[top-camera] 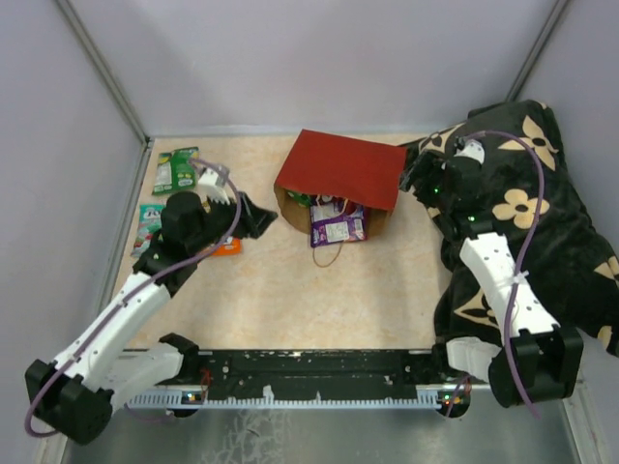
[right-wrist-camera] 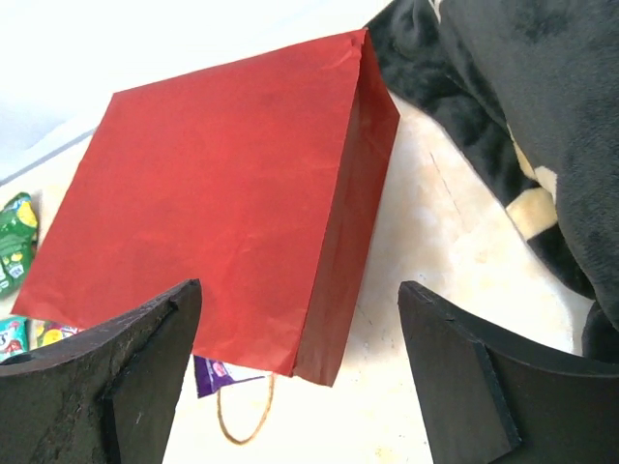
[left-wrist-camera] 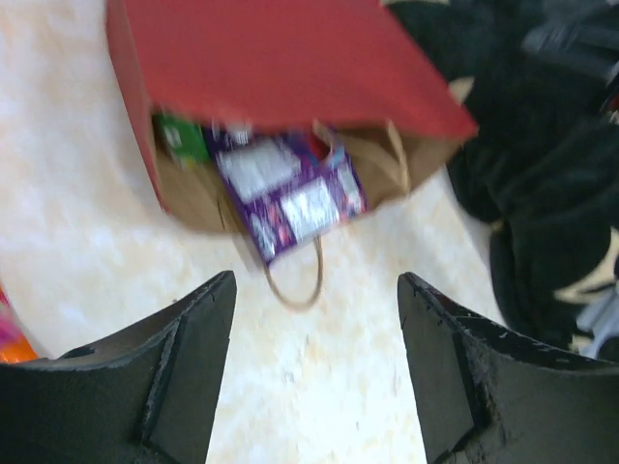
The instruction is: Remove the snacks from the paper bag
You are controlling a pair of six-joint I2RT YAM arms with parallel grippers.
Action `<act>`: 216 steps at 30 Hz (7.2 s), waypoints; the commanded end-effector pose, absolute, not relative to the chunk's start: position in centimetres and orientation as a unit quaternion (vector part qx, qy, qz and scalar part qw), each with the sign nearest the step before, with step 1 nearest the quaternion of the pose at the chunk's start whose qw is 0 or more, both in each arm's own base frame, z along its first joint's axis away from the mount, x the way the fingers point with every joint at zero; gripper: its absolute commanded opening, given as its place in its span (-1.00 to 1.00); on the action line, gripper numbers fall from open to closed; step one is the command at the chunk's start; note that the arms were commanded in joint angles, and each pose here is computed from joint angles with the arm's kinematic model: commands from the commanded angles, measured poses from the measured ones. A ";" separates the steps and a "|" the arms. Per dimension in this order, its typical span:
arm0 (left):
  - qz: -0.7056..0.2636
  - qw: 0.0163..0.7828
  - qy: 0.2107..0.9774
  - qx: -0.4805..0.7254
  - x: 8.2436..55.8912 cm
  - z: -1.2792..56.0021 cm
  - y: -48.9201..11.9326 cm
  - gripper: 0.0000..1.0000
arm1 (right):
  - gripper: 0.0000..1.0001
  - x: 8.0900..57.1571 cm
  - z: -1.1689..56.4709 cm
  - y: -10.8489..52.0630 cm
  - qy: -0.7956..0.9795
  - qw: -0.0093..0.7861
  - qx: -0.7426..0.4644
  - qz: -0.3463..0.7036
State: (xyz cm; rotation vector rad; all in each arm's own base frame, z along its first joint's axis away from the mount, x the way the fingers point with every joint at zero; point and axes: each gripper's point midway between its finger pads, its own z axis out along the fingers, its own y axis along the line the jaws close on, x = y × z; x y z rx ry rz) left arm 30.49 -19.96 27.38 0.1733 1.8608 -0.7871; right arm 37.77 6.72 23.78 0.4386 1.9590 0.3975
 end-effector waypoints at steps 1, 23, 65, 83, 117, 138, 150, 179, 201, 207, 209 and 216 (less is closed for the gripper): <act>-0.348 0.487 0.800 0.051 27.2 21.5 -20.3 0.48 | 0.67 36.2 26.4 5.8 0.799 0.551 0.181 0.159; -0.391 0.474 0.788 0.035 28.2 15.8 -27.8 0.80 | 0.66 33.5 27.1 6.3 0.792 0.558 0.167 0.182; -0.303 0.409 0.860 0.029 53.4 10.9 -23.7 0.66 | 0.67 33.4 27.3 7.2 0.792 0.553 0.158 0.206; -0.476 0.452 0.754 -0.019 38.6 18.0 -23.9 0.65 | 0.68 34.0 27.1 7.7 0.785 0.564 0.138 0.215; -0.346 0.549 0.730 -0.212 50.7 7.5 -25.1 0.27 | 0.74 31.9 28.6 5.7 0.768 0.597 0.149 0.175; -0.319 0.552 0.749 -0.180 53.5 7.8 -26.3 -0.42 | 0.77 31.7 27.5 5.6 0.775 0.595 0.134 0.164; -0.303 0.567 0.753 -0.137 49.1 10.3 -24.3 -1.00 | 0.78 31.7 27.5 5.4 0.773 0.599 0.133 0.160; -0.256 0.611 0.746 -0.063 33.4 27.6 -15.5 -1.00 | 0.78 32.7 26.8 7.3 0.769 0.586 0.136 0.215; -0.344 0.582 0.713 -0.186 53.7 26.7 -7.6 -1.00 | 0.81 32.6 25.7 7.7 0.780 0.576 0.117 0.215; -0.398 0.538 0.708 -0.227 59.3 20.2 -6.8 -1.00 | 0.82 33.1 24.5 7.9 0.787 0.567 0.116 0.214; -0.408 0.515 0.708 -0.257 59.8 16.9 -6.2 -1.00 | 0.82 33.3 24.2 8.1 0.788 0.563 0.116 0.219; -0.433 0.451 0.717 -0.307 58.3 8.6 -5.8 -1.00 | 0.82 33.5 24.0 8.8 0.790 0.553 0.116 0.238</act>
